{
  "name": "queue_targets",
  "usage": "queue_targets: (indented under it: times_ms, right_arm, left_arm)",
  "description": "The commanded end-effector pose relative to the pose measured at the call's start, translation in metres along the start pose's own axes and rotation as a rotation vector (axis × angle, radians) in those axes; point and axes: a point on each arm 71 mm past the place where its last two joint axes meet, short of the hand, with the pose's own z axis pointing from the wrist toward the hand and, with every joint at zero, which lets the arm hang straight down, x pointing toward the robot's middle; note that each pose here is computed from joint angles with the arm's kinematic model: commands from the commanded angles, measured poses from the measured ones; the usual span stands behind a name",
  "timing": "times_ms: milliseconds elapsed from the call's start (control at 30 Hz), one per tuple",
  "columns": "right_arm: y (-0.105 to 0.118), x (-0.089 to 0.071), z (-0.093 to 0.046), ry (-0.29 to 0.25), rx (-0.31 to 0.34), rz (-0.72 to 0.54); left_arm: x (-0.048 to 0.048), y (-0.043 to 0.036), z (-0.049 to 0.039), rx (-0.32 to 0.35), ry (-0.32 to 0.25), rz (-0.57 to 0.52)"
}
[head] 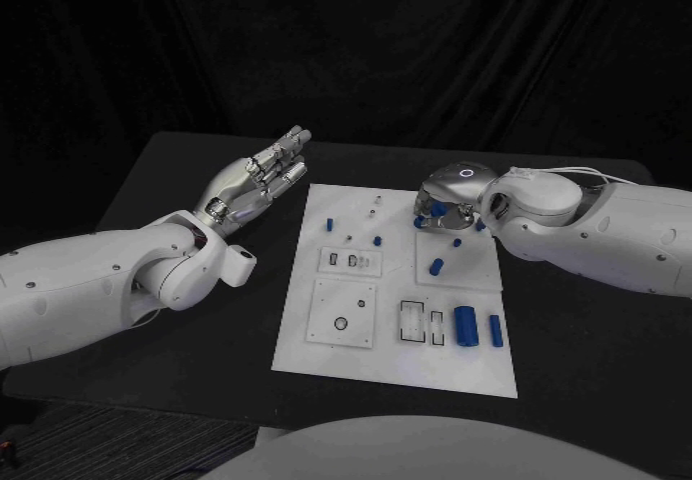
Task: Assemble the parts on the task board
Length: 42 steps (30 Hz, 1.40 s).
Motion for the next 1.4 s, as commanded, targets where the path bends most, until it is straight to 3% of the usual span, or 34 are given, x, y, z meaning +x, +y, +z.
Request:
queue_targets:
  times_ms: [33,367,867,1133,1400]
  right_arm:
    - [0.002,0.001,0.001,-0.019,-0.019,-0.006]
    - [0.002,0.009,0.003,0.017,-0.015,-0.005]
    - [0.001,0.010,0.000,-0.008,-0.010,0.001]
    - [-0.002,-0.003,-0.004,-0.074,0.000,0.001]
    - [-0.003,-0.026,0.011,-0.116,0.019,0.063]
  left_arm:
    - [0.0013,-0.0068,0.0017,0.083,0.018,-0.011]
    - [0.0005,-0.0049,0.0027,0.071,0.025,-0.015]
    - [-0.0010,-0.0035,0.0023,0.061,0.030,-0.019]
    - [-0.0031,-0.0031,0.0002,0.052,0.028,-0.019]
    - [-0.0030,-0.0025,0.0010,0.048,0.030,-0.019]
